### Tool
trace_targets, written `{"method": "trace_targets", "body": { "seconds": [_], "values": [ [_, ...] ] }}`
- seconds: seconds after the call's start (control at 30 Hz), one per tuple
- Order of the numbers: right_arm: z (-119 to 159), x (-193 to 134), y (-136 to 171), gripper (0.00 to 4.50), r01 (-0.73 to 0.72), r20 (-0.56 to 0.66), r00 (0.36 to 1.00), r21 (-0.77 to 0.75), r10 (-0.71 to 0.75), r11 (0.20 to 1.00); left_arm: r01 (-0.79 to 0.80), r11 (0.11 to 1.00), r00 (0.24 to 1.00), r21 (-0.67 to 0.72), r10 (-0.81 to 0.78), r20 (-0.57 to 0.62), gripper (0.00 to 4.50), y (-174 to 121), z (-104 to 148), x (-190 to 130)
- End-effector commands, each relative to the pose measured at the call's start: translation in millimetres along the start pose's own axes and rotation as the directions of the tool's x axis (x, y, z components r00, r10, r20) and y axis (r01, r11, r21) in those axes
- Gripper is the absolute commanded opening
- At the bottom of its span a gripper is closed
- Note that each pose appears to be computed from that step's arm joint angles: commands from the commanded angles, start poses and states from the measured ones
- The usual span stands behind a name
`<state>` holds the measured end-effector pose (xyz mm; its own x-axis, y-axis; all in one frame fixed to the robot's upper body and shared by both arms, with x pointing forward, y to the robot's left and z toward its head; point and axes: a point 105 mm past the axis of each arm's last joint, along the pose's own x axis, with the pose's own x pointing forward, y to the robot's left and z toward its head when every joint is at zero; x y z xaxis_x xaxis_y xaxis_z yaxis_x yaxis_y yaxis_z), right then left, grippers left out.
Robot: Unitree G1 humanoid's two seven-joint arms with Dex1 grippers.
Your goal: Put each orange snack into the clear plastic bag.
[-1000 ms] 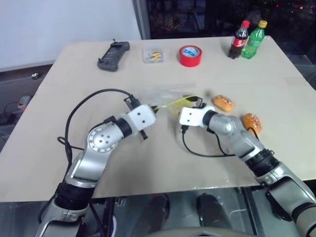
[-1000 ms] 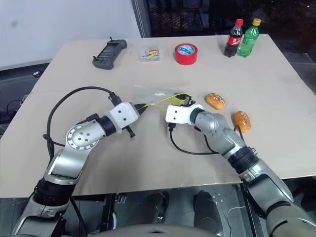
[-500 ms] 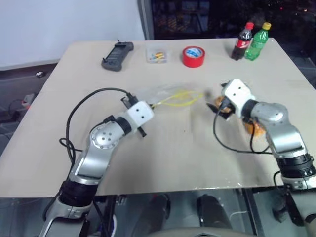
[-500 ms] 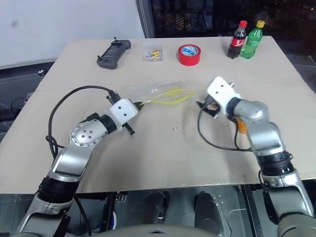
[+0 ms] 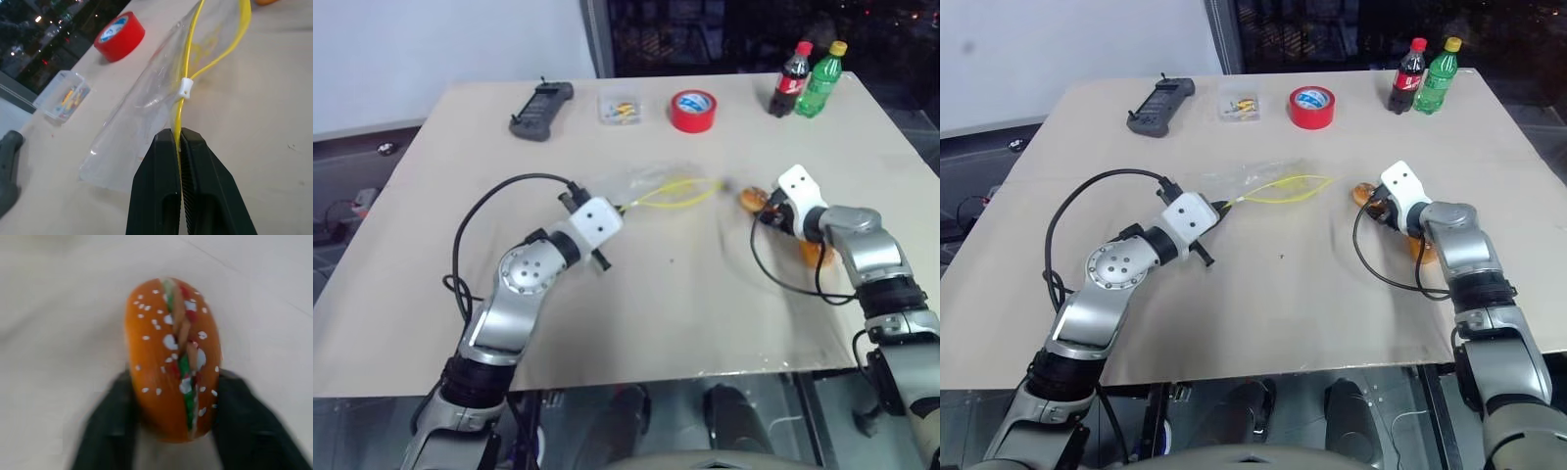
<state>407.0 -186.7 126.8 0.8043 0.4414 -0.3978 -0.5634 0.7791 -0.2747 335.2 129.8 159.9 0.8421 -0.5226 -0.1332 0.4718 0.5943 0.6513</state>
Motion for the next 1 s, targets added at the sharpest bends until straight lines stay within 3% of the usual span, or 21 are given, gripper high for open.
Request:
{"method": "trace_targets", "body": {
  "seconds": [0.03, 0.23, 0.43, 0.67, 1.0],
  "values": [
    [33, -18, 3, 0.69, -0.028, 0.128, 0.991, -0.023, 0.031, 0.999, -0.046, 0.999, 0.998, 0.029, 0.045, 0.039, 0.00, 9, 12, -5],
    [68, -39, 66, 0.69, -0.239, 0.225, 0.942, -0.074, 0.250, 0.968, -0.046, 0.998, 0.998, 0.029, 0.045, 0.038, 0.00, 9, 12, -2],
    [81, -33, 97, 0.69, -0.297, 0.243, 0.923, -0.041, 0.298, 0.954, -0.033, 0.999, 0.998, 0.037, 0.031, 0.058, 0.00, 7, 17, -1],
    [84, -7, 99, 0.69, -0.270, 0.218, 0.940, 0.009, 0.262, 0.963, 0.025, 0.996, 0.993, 0.085, -0.034, 0.111, 0.00, -7, 27, -4],
    [86, 23, 113, 0.69, -0.327, 0.247, 0.931, 0.235, 0.269, 0.915, 0.132, 0.974, 0.980, 0.184, -0.156, 0.121, 0.00, -36, 23, -13]
  ]
}}
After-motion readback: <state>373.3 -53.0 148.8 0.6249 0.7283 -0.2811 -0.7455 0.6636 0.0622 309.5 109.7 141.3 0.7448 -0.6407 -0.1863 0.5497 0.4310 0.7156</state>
